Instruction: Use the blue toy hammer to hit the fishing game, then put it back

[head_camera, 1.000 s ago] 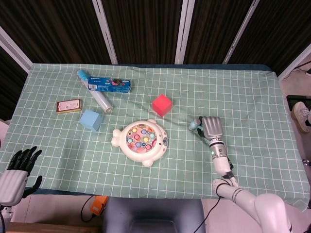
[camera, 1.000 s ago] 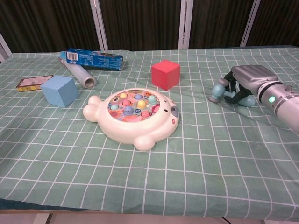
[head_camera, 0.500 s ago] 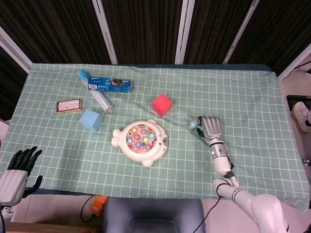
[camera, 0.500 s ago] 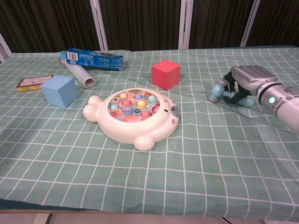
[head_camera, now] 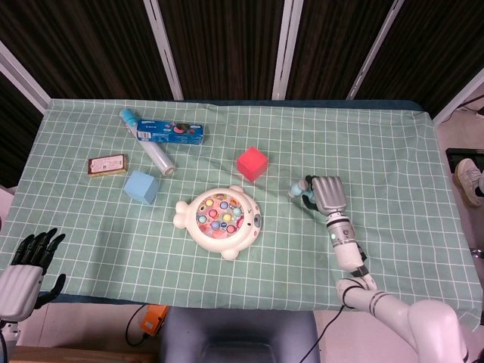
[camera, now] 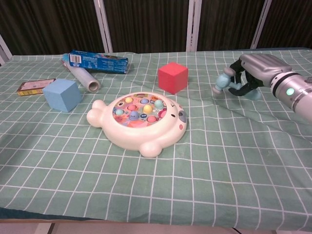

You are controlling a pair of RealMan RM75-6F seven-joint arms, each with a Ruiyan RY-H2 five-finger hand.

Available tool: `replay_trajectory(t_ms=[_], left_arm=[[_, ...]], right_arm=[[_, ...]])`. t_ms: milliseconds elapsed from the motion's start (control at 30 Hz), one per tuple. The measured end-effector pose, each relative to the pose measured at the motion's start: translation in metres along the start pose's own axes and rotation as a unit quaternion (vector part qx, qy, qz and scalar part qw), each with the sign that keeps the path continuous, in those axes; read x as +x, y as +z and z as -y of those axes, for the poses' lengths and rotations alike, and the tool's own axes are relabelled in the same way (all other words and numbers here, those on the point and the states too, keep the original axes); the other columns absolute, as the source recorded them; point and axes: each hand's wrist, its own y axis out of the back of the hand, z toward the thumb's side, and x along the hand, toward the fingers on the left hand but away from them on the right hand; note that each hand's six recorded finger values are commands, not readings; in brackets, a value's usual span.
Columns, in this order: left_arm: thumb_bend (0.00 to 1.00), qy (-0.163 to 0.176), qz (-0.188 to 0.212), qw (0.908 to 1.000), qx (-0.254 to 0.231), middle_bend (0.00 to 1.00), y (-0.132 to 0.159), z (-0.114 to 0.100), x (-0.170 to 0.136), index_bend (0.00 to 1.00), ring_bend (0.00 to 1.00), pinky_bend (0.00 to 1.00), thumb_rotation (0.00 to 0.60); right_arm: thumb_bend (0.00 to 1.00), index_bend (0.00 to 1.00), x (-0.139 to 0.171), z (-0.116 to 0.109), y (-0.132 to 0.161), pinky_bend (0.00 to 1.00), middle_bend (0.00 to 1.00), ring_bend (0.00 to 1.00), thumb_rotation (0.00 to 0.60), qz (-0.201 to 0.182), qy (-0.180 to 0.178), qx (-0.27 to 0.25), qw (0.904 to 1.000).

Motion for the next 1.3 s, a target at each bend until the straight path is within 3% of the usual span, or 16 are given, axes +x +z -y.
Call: replay_trajectory(t_ms=[300, 567, 1033, 1133, 1300], left_arm=[[0.42, -0.001, 0.002, 1.0000, -0.003, 0.00, 0.000, 0.000, 0.001, 0.00, 0.00, 0.07, 0.600], [0.42, 0.005, 0.004, 0.9999, -0.009, 0.00, -0.002, -0.005, -0.003, 0.00, 0.00, 0.07, 0.600], [0.42, 0.011, 0.006, 0.9998, -0.018, 0.00, -0.005, -0.010, -0.006, 0.00, 0.00, 0.07, 0.600], [0.42, 0.010, 0.006, 0.9998, -0.018, 0.00, -0.006, -0.010, -0.006, 0.00, 0.00, 0.07, 0.600], [0.42, 0.010, 0.008, 0.9997, -0.019, 0.00, -0.005, -0.010, -0.007, 0.00, 0.00, 0.07, 0.600]], right_arm=[[0.55, 1.00, 0.022, -0.041, 0.052, 0.82, 0.75, 0.77, 0.600, -0.083, -0.016, 0.000, 0.9964], [0.55, 1.00, 0.052, -0.075, 0.129, 0.82, 0.75, 0.77, 0.600, -0.168, -0.019, 0.073, 0.9828], [0.54, 1.00, 0.049, -0.076, 0.215, 0.81, 0.75, 0.76, 0.600, -0.191, 0.012, 0.210, 0.9588], [0.54, 1.00, 0.052, -0.075, 0.234, 0.81, 0.75, 0.76, 0.600, -0.196, 0.013, 0.220, 0.9554], [0.54, 1.00, 0.053, -0.068, 0.241, 0.81, 0.75, 0.76, 0.600, -0.198, 0.014, 0.232, 0.9523]])
